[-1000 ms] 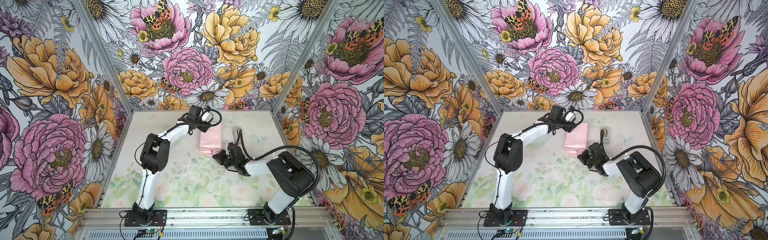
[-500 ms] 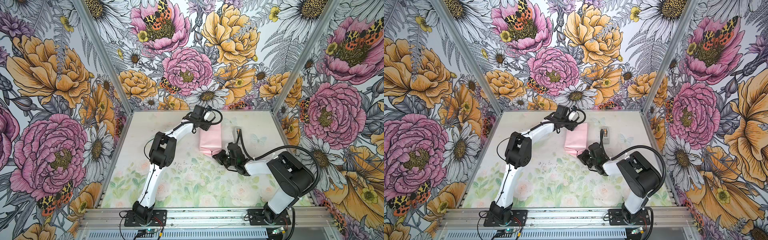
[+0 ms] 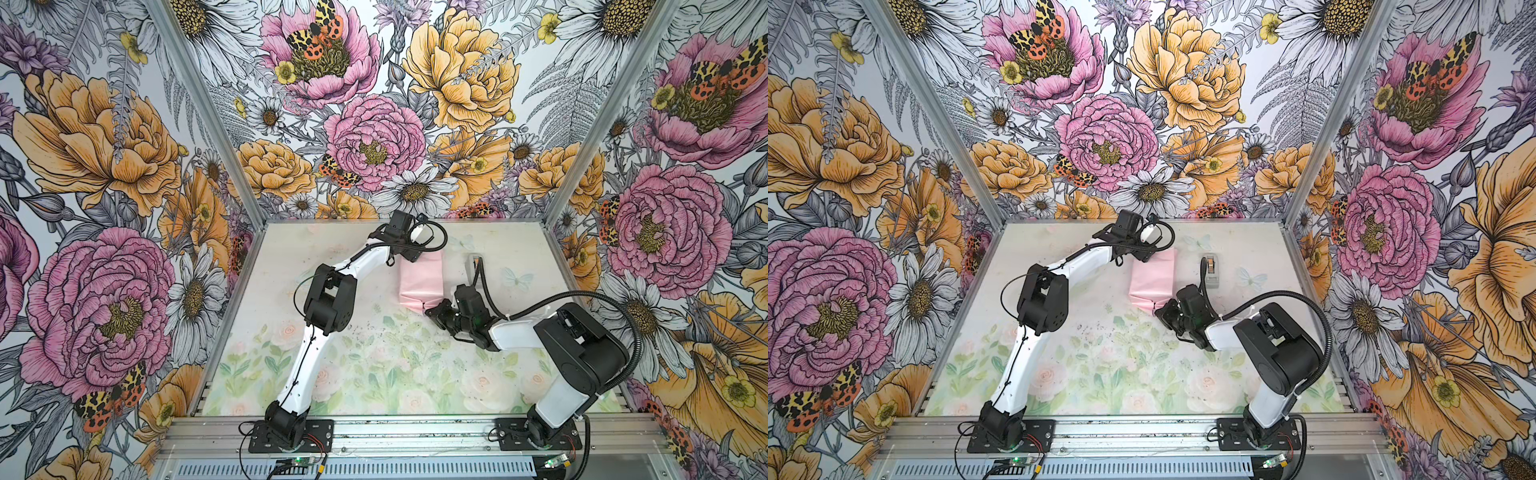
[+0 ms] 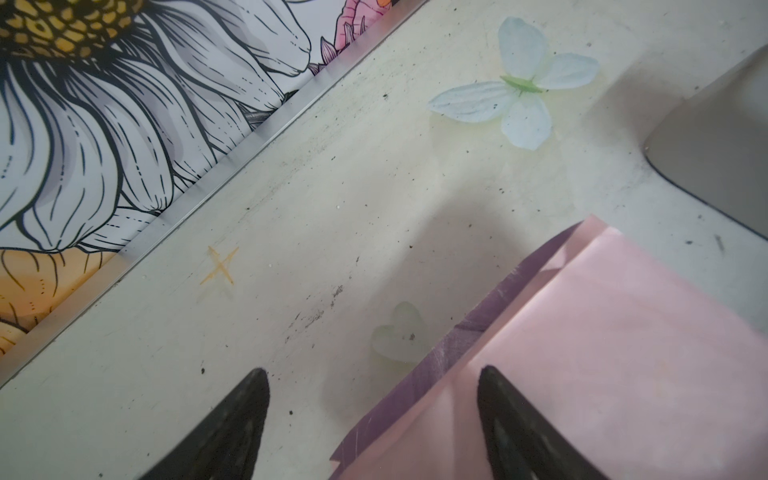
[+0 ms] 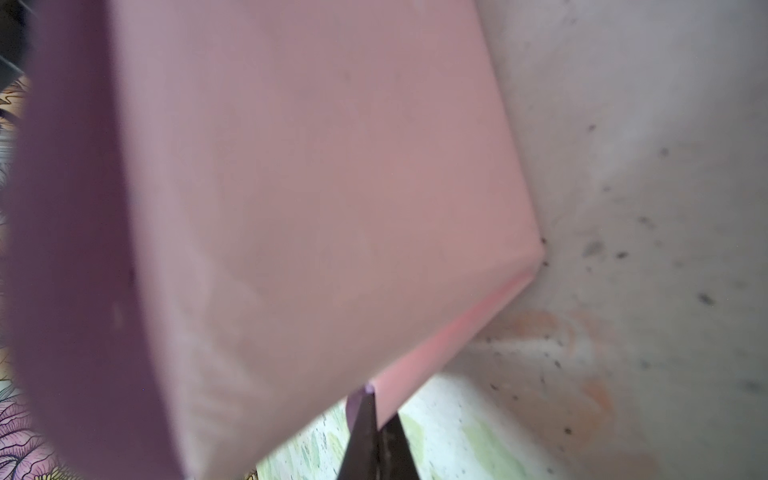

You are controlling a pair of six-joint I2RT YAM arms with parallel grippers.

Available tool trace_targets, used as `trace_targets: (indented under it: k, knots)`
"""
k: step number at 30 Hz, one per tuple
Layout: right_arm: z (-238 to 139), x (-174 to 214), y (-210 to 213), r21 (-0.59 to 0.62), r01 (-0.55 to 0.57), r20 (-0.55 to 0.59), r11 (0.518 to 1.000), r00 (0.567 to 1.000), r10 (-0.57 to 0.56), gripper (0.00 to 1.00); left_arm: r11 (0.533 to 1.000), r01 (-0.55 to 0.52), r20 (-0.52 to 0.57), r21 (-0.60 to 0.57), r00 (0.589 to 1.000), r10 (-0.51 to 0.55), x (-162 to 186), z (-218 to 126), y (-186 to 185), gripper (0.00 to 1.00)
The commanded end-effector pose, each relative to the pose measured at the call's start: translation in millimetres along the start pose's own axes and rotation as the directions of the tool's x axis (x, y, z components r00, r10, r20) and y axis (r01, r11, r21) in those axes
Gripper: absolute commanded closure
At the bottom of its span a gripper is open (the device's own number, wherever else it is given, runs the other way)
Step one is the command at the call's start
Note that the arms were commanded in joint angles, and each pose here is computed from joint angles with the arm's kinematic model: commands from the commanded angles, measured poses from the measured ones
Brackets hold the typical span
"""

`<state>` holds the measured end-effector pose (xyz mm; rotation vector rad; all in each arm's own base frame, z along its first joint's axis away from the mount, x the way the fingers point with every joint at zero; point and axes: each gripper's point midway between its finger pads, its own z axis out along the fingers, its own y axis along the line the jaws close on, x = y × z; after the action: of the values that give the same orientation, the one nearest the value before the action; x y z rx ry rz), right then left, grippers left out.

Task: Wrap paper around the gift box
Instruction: 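Swing the left gripper up over the box toward its far end, then bring the left gripper back down to the box's near end beside the right gripper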

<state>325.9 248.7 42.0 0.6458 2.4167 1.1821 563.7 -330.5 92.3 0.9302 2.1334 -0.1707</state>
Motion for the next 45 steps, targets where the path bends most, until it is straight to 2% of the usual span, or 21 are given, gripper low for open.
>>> trace_targets:
  k: [1, 20, 26, 28, 35, 38, 40, 43, 45]
  knots:
    - [-7.2, -11.4, 25.4, -0.052, 0.042, 0.040, 0.998, 0.998, -0.040, 1.00, 0.997, -0.047, -0.108, 0.054, 0.993, 0.053, 31.3, -4.0, -21.8, 0.20]
    - [-18.6, -10.7, 31.5, -0.056, 0.055, 0.046, 0.997, 0.998, -0.052, 1.00, 0.998, -0.046, -0.171, 0.047, 0.984, 0.053, 54.1, -26.7, -39.8, 0.18]
    - [-22.9, -8.9, 29.8, -0.052, 0.056, 0.048, 0.997, 0.997, -0.053, 1.00, 0.999, -0.039, -0.059, 0.010, 0.997, 0.040, 22.0, -51.7, -31.9, 0.11]
    - [-22.8, -7.8, 28.7, -0.050, 0.056, 0.046, 0.997, 0.998, -0.053, 1.00, 0.999, -0.036, -0.007, 0.000, 0.999, 0.036, 7.6, -63.6, -28.3, 0.02]
    - [-22.4, -6.7, 25.3, -0.043, 0.051, 0.043, 0.998, 0.998, -0.049, 1.00, 0.999, -0.020, 0.184, -0.025, 0.983, 0.024, -30.6, -118.3, -13.8, 0.01]
    - [-21.8, -7.0, 26.2, -0.046, 0.052, 0.043, 0.998, 0.998, -0.050, 1.00, 0.996, -0.094, 0.285, 0.008, 0.955, 0.087, -33.2, -145.1, -23.2, 0.01]
    - [-21.0, -7.2, 27.5, -0.048, 0.053, 0.041, 0.997, 0.998, -0.051, 1.00, 0.977, -0.206, 0.358, 0.059, 0.918, 0.172, -25.4, -165.9, -40.5, 0.01]
    - [-20.5, -6.5, 27.7, -0.049, 0.053, 0.039, 0.997, 0.998, -0.051, 1.00, 0.901, -0.411, 0.425, 0.139, 0.847, 0.320, 7.5, -178.3, -75.7, 0.01]
    - [-20.8, -6.0, 27.5, -0.048, 0.054, 0.039, 0.997, 0.998, -0.053, 1.00, 0.852, -0.495, 0.445, 0.172, 0.810, 0.381, 30.0, -182.1, -92.9, 0.01]
